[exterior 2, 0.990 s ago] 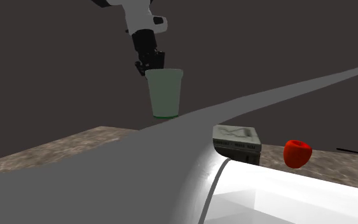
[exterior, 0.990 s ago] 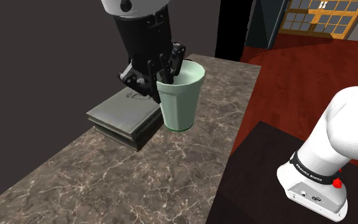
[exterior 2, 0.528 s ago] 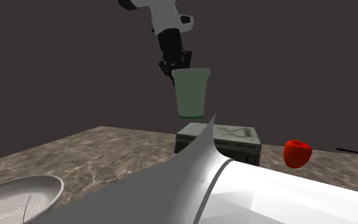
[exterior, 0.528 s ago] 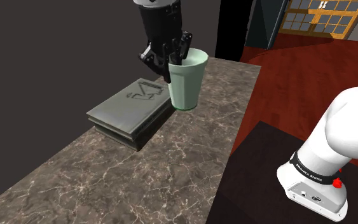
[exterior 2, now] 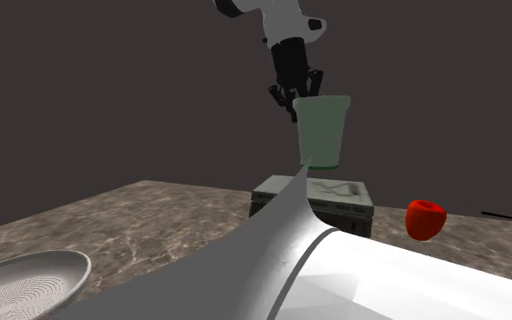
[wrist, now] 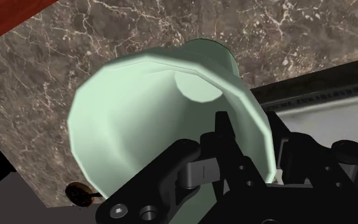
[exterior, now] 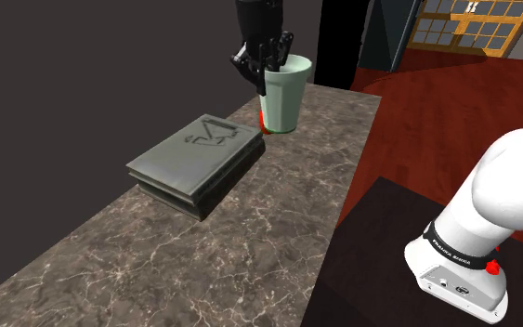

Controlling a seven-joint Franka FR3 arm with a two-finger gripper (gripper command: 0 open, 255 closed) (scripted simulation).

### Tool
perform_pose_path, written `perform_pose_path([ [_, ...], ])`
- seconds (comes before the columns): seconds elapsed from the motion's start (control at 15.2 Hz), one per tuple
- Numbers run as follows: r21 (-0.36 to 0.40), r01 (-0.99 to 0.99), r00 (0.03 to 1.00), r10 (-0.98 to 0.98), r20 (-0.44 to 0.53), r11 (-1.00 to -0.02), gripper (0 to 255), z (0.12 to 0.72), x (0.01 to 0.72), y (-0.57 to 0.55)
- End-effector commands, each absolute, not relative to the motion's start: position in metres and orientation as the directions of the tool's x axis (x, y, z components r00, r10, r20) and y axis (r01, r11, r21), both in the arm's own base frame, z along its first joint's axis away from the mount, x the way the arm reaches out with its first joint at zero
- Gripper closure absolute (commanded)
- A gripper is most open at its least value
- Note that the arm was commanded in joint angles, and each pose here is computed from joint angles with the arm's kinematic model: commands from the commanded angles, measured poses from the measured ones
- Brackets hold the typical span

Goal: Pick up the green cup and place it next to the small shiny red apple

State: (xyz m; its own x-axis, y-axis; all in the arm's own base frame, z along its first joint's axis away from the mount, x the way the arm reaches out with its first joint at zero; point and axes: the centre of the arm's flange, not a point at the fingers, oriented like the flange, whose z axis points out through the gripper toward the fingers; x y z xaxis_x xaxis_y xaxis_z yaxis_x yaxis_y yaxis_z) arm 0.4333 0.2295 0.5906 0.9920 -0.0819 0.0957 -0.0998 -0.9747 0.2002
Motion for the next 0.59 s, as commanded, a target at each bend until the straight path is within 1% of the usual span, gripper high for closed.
perform_pose_path([
  [0.0,0.201,-0.098,0.992,-0.080,0.097,-0.975,255,0.591,0.449,0.211],
  [0.53,0.201,-0.098,0.992,-0.080,0.097,-0.975,255,0.591,0.504,0.120],
])
